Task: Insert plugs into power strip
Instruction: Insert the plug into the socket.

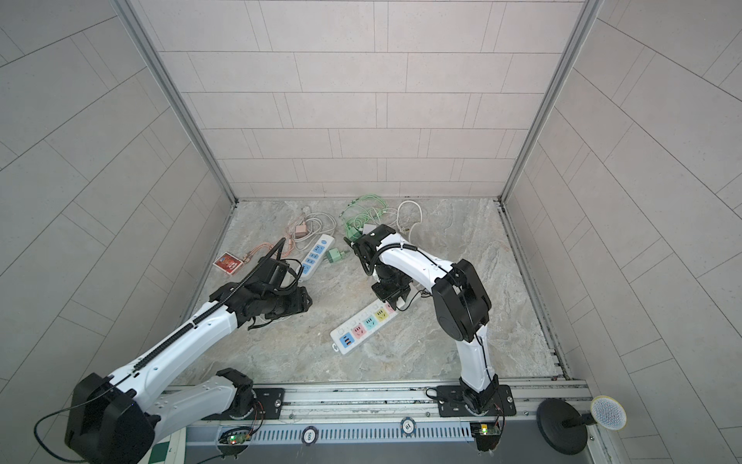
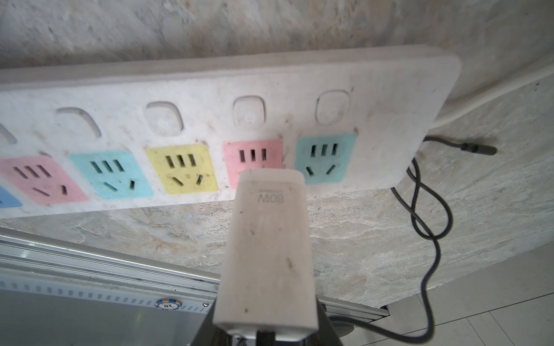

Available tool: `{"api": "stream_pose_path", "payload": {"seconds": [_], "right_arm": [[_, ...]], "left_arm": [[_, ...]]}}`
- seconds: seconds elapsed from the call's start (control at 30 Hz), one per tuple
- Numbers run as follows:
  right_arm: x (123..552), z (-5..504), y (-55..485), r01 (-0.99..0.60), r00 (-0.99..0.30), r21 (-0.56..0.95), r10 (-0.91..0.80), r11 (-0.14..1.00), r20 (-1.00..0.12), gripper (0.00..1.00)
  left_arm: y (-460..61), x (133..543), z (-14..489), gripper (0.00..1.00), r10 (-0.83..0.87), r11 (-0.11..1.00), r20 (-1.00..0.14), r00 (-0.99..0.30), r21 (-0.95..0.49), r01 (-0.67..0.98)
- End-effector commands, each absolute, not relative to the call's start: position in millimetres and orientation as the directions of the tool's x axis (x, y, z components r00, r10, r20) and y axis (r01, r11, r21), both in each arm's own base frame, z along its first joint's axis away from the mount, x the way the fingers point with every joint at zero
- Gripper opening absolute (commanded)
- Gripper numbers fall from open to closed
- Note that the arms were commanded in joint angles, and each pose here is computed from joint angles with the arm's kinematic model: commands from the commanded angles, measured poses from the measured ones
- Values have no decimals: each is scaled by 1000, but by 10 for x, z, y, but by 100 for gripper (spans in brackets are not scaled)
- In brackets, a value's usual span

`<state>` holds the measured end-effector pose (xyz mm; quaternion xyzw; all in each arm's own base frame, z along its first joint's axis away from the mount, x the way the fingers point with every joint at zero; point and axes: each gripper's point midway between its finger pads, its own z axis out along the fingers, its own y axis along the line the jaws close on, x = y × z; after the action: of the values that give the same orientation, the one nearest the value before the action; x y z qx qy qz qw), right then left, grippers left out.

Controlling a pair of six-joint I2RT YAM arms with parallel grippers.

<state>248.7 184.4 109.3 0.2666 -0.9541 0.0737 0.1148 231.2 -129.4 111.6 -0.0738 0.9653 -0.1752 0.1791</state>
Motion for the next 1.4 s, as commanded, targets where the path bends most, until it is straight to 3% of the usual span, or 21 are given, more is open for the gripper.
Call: {"api": "stream_pose_path", "payload": {"seconds": [0.0,0.47,1.37], "right_arm": [[2477,1168,1791,-542,-818,-83,-502,836,282,0],[2559,1085,1433,-476,-854,-150,-416,866,312,0],[2624,1121,1579,-507,-840,-112,-460,855,288,0]], "left_arm": [[-1231,2292,1069,69,-213,934,-315,-925,-345,-97],[-1237,2283,1080,69,-213,932,-317,-924,-351,-94],[-1258,2295,1060,69,-206,931,-307,-929,-353,-89]]}}
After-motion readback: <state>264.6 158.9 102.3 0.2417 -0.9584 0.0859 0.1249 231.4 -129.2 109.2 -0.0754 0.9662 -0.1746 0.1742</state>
